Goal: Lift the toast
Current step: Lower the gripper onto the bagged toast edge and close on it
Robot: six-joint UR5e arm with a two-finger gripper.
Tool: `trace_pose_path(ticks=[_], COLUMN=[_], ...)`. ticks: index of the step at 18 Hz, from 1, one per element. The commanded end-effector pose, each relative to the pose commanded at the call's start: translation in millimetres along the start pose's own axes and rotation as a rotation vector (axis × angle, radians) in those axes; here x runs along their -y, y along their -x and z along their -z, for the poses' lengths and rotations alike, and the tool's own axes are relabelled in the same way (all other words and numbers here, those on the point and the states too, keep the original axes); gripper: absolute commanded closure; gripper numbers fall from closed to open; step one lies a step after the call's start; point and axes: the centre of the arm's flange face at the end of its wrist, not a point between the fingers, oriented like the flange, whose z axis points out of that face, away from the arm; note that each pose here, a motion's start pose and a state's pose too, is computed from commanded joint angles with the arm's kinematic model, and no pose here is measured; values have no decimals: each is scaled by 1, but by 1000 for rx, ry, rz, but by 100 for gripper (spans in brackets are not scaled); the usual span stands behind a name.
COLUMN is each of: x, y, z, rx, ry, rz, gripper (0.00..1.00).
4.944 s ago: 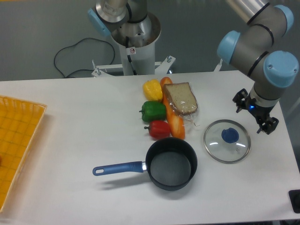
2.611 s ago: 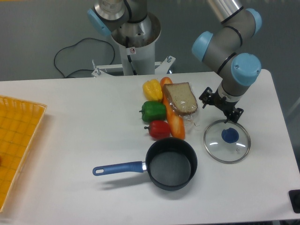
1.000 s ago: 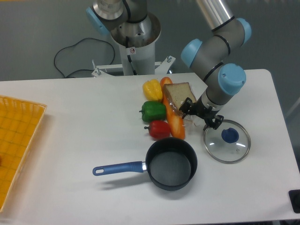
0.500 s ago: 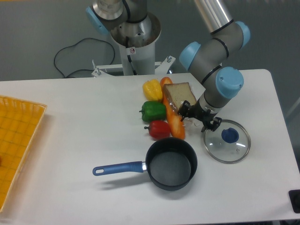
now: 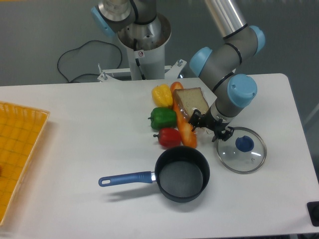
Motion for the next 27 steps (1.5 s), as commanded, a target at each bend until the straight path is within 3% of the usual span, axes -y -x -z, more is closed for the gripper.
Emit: trace_pose_path(ticks=[7, 16, 27], x=[3, 2, 2], y=[-3, -2, 0], z=[-9, -7, -2], rx=[-12, -11, -2], ry=[14, 12, 12], rz=[-7, -10, -7], gripper=[23, 42, 80])
